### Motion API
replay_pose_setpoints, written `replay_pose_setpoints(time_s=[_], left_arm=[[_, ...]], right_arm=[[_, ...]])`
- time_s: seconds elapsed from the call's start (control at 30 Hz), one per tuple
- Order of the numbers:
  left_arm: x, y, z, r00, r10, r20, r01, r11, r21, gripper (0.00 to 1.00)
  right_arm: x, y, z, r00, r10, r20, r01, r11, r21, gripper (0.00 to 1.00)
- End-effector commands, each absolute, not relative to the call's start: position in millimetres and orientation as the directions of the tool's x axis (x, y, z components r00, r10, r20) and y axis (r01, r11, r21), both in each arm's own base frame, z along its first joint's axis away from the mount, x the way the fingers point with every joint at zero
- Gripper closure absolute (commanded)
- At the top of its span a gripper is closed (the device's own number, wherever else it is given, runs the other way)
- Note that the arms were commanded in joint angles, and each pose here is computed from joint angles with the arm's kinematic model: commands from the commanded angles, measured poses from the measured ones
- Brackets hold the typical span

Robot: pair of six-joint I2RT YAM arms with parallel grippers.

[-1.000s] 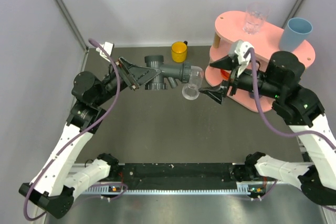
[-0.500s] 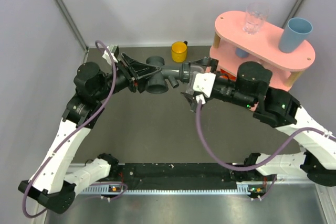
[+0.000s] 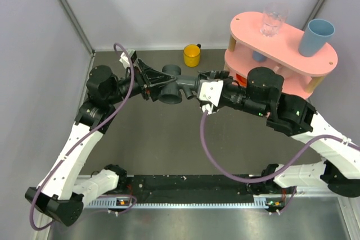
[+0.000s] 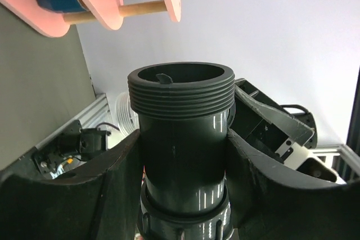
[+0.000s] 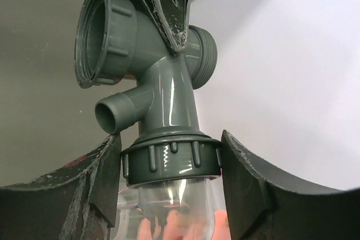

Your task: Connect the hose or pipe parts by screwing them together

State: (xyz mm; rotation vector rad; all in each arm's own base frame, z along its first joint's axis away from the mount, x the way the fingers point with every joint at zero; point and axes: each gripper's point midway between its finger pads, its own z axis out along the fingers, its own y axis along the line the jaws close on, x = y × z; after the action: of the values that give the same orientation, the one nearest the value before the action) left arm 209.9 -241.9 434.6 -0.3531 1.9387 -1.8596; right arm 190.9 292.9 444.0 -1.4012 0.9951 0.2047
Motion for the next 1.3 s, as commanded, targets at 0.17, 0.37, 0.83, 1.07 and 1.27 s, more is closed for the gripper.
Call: replay_pose_setpoints(time_s=[0.17, 0.37, 0.83, 1.07, 1.27], left_arm=[[180, -231, 488, -0.448, -0.481, -0.754, 0.836, 0.073, -0.544, 1.00], [150, -226, 455, -0.042, -0.435, -0.900, 0.988, 0.114, -0.101, 1.00], [153, -221, 450, 0.008, -0.455, -0.890, 0.982, 0.172, -0.079, 1.00], [176, -218, 465, -0.208, -0.529, -0.823, 0.915, 0.191, -0.354, 1.00], [192, -219, 476, -0.519, -0.525, -0.674, 0.695, 0.200, -0.691, 1.00]], right_arm=[[174, 302, 442, 0.289, -0.255, -0.923, -0.891, 0.282, -0.357, 0.99], [159, 299, 436, -0.025, -0.134, -0.991, -0.988, 0.153, 0.004, 0.99], [166, 294, 423, -0.258, -0.118, -0.959, -0.954, 0.187, 0.233, 0.93], [177, 281, 439, -0.209, -0.085, -0.974, -0.940, 0.293, 0.175, 0.34], [181, 248, 463, 0.136, -0.128, -0.982, -0.910, 0.377, -0.175, 0.01]])
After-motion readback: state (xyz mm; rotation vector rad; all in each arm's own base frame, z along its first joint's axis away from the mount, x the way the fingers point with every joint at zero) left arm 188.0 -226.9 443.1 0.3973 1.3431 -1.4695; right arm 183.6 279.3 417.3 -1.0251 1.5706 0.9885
